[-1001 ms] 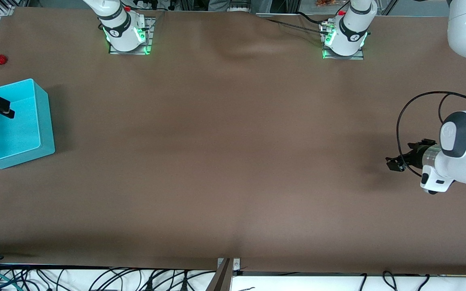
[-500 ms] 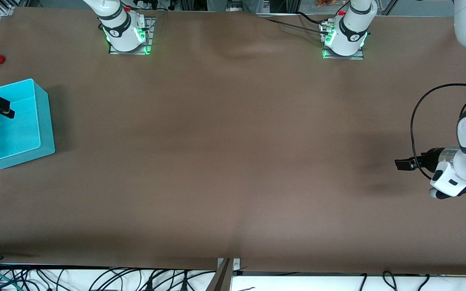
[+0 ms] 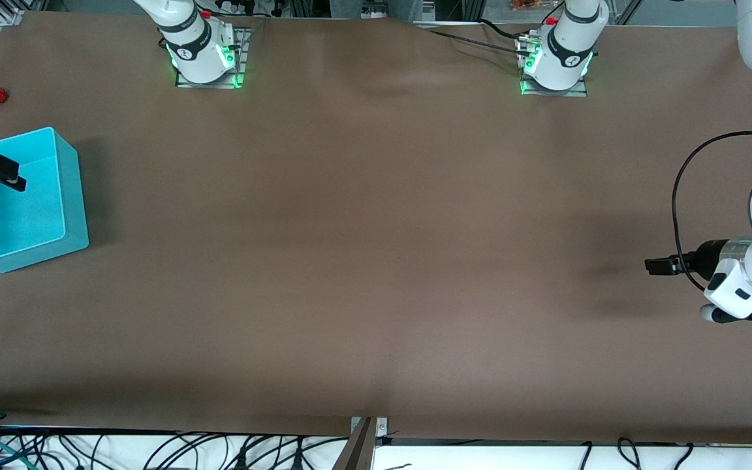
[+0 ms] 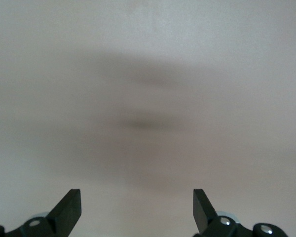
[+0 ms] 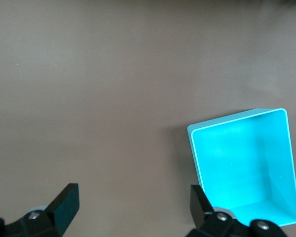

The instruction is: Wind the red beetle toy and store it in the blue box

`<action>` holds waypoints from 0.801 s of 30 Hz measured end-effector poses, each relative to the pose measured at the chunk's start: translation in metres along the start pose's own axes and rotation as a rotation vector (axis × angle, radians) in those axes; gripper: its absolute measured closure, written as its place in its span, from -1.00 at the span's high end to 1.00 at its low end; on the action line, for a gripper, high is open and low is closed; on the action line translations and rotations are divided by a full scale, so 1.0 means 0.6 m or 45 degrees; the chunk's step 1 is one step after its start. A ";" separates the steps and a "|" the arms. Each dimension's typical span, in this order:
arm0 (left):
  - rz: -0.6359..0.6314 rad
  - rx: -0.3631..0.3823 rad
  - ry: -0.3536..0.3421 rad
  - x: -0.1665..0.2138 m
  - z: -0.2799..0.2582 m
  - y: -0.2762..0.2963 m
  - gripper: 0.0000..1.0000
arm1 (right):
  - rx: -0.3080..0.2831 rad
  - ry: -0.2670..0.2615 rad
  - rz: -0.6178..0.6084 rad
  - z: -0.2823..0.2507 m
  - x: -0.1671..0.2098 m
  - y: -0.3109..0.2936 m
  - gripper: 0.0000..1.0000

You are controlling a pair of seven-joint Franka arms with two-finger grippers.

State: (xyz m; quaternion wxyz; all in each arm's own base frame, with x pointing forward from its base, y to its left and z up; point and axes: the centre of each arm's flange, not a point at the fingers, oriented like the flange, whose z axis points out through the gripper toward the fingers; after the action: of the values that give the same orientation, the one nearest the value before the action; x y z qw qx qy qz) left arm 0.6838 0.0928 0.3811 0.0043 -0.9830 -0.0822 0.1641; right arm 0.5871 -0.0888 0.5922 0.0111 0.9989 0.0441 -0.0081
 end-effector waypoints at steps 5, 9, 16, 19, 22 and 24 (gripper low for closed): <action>0.000 0.002 -0.019 -0.002 0.003 -0.003 1.00 | 0.009 -0.043 0.023 0.003 -0.012 0.014 1.00; 0.002 0.003 -0.032 0.000 0.010 -0.002 1.00 | 0.013 -0.063 0.044 0.005 -0.019 0.028 1.00; 0.003 0.003 -0.045 0.004 0.021 -0.002 1.00 | -0.027 -0.084 0.058 0.008 -0.025 0.044 1.00; 0.003 0.003 -0.046 0.004 0.022 -0.002 1.00 | -0.078 -0.119 0.064 0.018 -0.031 0.056 1.00; 0.005 0.003 -0.046 0.005 0.022 -0.001 1.00 | -0.119 -0.163 0.074 0.035 -0.044 0.070 1.00; 0.008 0.003 -0.046 0.004 0.022 0.000 1.00 | -0.130 -0.191 0.089 0.047 -0.056 0.083 1.00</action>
State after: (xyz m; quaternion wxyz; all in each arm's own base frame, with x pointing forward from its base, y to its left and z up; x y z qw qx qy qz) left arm 0.6821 0.0927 0.3680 0.0034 -0.9801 -0.0791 0.1820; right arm 0.5576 -0.1423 0.5657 0.0656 0.9946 0.0086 -0.0802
